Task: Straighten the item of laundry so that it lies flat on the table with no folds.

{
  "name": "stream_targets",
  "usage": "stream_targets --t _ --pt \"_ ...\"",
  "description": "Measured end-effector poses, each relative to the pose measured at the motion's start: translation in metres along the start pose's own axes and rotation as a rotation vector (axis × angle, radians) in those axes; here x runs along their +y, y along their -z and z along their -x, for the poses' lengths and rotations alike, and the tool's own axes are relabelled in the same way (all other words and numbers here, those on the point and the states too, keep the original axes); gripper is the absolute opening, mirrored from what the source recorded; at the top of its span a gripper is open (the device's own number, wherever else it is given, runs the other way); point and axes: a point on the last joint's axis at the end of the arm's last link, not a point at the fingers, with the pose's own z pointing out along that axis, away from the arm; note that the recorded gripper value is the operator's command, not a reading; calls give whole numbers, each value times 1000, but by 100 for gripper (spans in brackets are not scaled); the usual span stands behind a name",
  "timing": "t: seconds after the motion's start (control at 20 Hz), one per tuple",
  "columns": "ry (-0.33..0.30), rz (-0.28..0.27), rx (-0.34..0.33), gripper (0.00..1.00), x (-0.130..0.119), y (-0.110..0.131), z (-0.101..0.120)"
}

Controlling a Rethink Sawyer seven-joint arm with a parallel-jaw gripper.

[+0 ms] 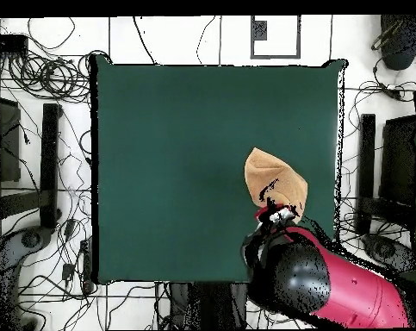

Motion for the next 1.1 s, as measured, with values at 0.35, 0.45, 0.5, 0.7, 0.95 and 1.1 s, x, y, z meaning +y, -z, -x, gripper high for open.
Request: stream_targets --t 0.35,0.45,0.5,0.7,0.95,1.1 --pt "-11 -6 12 0 -2 11 1" --pt "-19 -5 21 0 -1 15 0" --pt "-23 -6 32 0 1 20 -2" --pt "-18 -14 100 0 17 44 -23" --pt "26 -32 162 0 42 75 -64" --pt "30 -37 195 0 57 90 -88"
